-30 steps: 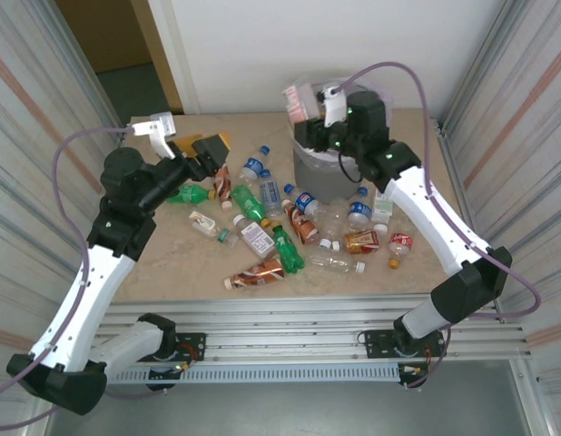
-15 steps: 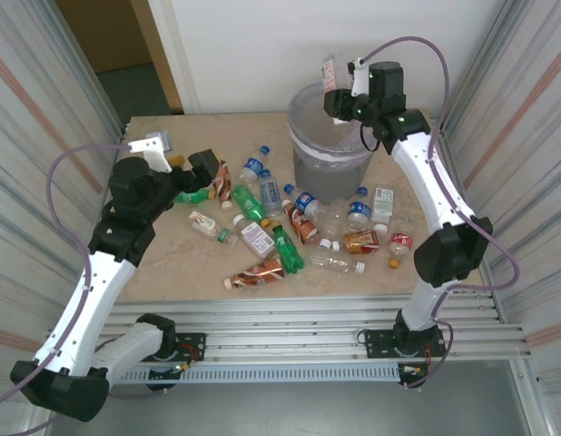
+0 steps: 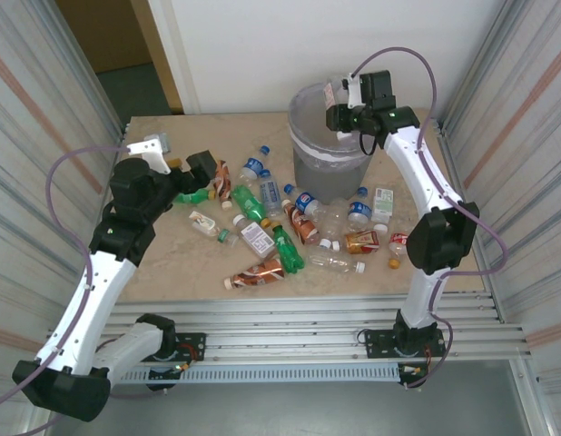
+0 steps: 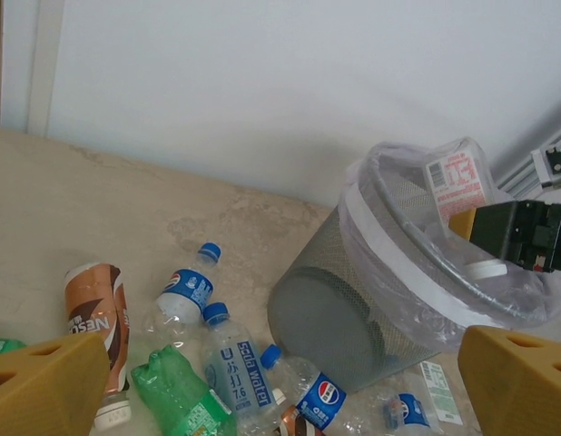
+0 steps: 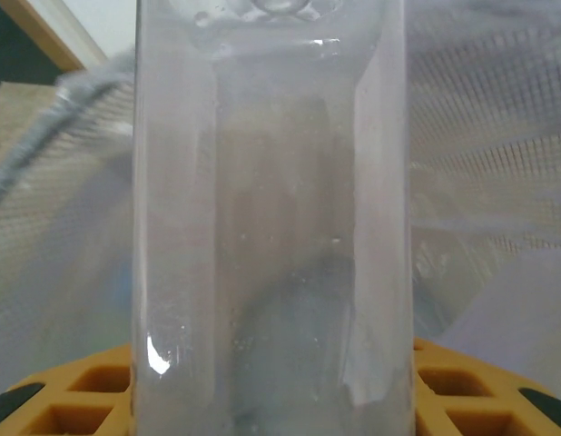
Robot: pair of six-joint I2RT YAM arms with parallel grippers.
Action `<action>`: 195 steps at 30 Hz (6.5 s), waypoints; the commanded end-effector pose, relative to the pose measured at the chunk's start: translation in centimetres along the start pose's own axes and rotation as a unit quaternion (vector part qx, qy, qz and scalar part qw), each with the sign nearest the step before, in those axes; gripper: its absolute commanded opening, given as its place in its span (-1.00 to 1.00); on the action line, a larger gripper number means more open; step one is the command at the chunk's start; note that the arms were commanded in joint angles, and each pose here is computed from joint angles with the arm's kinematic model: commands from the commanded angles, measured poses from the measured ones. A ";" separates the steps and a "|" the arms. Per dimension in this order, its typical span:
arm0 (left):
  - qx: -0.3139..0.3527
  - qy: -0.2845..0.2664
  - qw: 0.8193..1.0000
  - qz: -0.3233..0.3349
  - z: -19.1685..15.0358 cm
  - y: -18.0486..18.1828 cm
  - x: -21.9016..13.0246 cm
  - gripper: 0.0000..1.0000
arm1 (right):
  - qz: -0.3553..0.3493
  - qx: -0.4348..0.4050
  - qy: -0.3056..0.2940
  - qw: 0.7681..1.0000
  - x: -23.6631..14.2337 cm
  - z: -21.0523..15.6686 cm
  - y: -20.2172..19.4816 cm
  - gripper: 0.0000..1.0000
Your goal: Put the plastic bottles in the bin
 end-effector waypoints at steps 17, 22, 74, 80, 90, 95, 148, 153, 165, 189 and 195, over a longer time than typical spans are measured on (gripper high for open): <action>-0.010 0.015 0.999 0.042 -0.4 1.9 0.9 0.98 | 0.002 -0.015 -0.017 1.000 -2.5 1.9 -0.7 0.67; -0.016 0.019 0.998 0.054 -0.6 2.7 1.0 0.97 | 0.012 -0.020 -0.044 0.999 -5.0 3.4 0.1 0.72; -0.226 0.196 0.898 0.323 -7.7 20.6 12.9 0.97 | -0.250 0.235 -0.014 0.939 -20.5 -19.8 -6.3 0.95; -0.254 0.202 0.894 0.309 -8.6 21.1 13.9 0.97 | -0.247 0.240 -0.003 0.939 -19.7 -20.1 -6.4 0.95; -0.264 0.199 0.894 0.304 -8.1 21.2 14.7 0.95 | -0.245 0.241 0.004 0.939 -19.4 -20.7 -6.6 0.95; -0.276 0.201 0.889 0.305 -8.6 21.7 15.4 0.95 | -0.237 0.243 0.002 0.941 -19.3 -20.4 -6.5 0.95; -0.224 0.159 0.906 0.323 -4.9 20.5 19.1 -0.08 | -0.234 0.242 -0.004 0.942 -18.4 -19.9 -6.9 0.95; -0.198 0.115 0.938 0.260 -0.4 16.9 17.2 -0.08 | -0.246 0.257 -0.009 0.935 -18.5 -20.3 -7.2 0.95; -0.137 0.037 0.990 0.016 6.4 1.8 16.8 -0.09 | -0.295 0.298 -0.040 0.907 -19.8 -22.4 -7.7 0.96; -0.049 0.023 0.961 -0.272 2.8 -16.8 28.5 -0.11 | -0.308 0.316 -0.039 0.896 -20.3 -22.7 -7.8 0.95; -0.017 0.036 0.956 -0.291 0.8 -17.5 30.5 -0.06 | -0.313 0.324 -0.039 0.892 -20.2 -23.0 -7.9 0.95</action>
Point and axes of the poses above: each hand's point on the last joint's axis, 136 mm out from that joint toward the fingers, its own x axis out along the fingers, its own y axis along the line the jaws close on, z = x × y, the point moved 10 cm from there along -x, back along the fingers
